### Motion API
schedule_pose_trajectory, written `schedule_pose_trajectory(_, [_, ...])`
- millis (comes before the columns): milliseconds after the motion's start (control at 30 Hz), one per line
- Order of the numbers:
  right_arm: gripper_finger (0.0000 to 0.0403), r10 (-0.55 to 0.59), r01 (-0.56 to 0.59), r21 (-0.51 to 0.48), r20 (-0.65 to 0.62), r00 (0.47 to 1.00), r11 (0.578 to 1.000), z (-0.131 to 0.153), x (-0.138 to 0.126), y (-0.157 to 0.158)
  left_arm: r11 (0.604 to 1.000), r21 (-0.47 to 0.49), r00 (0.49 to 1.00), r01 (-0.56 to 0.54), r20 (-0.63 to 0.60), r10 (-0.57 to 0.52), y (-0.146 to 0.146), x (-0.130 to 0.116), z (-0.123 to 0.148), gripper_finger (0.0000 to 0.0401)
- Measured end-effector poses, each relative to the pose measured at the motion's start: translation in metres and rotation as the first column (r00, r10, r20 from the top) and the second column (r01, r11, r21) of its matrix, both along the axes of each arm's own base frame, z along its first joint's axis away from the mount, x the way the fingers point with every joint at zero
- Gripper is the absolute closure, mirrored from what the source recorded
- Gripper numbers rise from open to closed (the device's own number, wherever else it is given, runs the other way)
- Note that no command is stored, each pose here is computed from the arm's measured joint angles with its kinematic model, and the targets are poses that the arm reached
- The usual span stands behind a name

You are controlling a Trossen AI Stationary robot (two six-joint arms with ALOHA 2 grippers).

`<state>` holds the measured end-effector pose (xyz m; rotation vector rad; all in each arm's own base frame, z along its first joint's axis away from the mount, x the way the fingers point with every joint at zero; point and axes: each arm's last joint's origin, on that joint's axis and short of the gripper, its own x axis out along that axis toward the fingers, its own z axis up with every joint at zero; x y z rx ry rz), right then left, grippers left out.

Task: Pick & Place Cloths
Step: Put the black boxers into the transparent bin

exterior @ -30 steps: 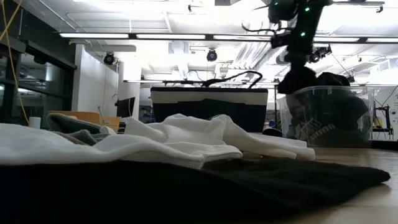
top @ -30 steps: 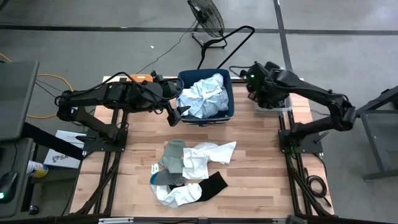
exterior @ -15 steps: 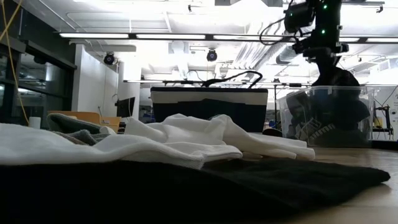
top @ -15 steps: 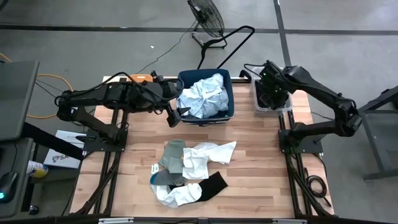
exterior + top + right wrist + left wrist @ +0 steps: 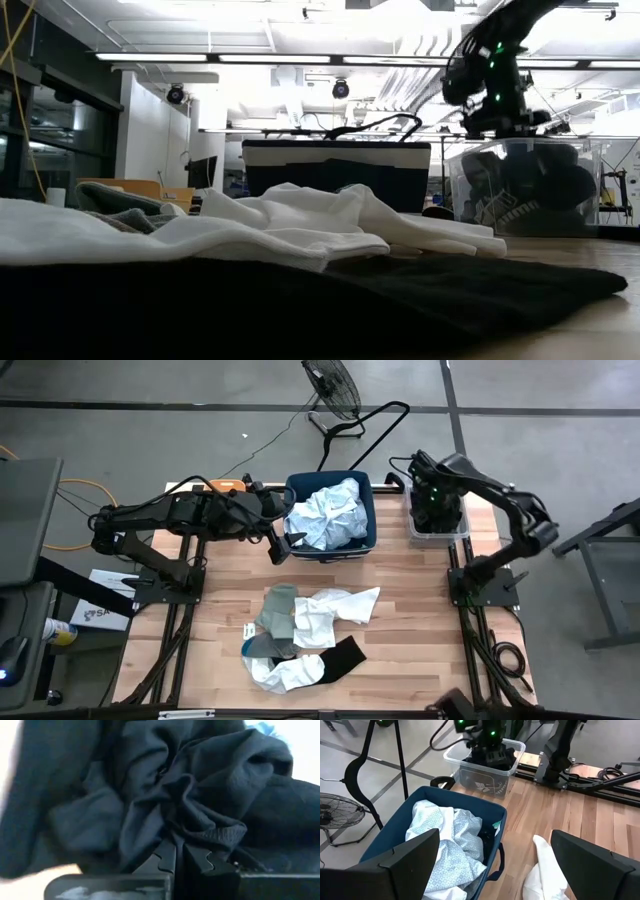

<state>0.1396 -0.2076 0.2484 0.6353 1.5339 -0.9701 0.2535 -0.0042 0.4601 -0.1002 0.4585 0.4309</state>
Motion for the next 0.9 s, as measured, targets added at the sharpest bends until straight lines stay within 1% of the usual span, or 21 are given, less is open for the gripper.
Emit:
schedule_pose_trajectory(200, [0.0399,-0.008,0.009,0.092,-0.012,1.0,0.996,-0.024,-0.002,-0.02,1.0,0.0,1.0,0.0,0.0,0.0,0.0,0.0,0.0,0.0025])
schedule_pose_trajectory(300, [0.0399,0.003,-0.004,0.105,0.012,1.0,0.994,-0.03,0.0,-0.026,1.0,0.0,1.0,0.0,0.0,0.0,0.0,0.0,0.0,0.0025])
schedule_pose_trajectory(433, [0.0399,0.02,-0.024,0.083,0.052,0.998,0.996,-0.03,0.002,-0.029,1.0,0.0,1.0,0.0,0.0,0.0,0.0,0.0,0.0,0.0025])
schedule_pose_trajectory(600, [0.0394,0.056,-0.059,0.045,0.055,0.997,0.997,-0.021,-0.001,-0.025,1.0,0.0,1.0,0.0,0.0,0.0,0.0,0.0,0.0,0.0025])
schedule_pose_trajectory(667, [0.0382,0.059,-0.06,0.013,0.071,0.996,0.998,-0.013,-0.003,-0.022,1.0,0.0,1.0,0.0,0.0,0.0,0.0,0.0,0.0,0.0025])
schedule_pose_trajectory(733, [0.0362,0.061,-0.06,-0.019,0.091,0.994,0.998,-0.004,-0.006,-0.018,1.0,0.0,1.0,0.0,0.0,0.0,0.0,0.0,0.0,0.0025])
schedule_pose_trajectory(900, [0.0285,0.056,-0.038,-0.108,0.168,0.984,0.993,0.02,-0.012,-0.005,1.0,0.0,1.0,0.0,0.0,0.0,0.0,0.0,0.0,0.0025])
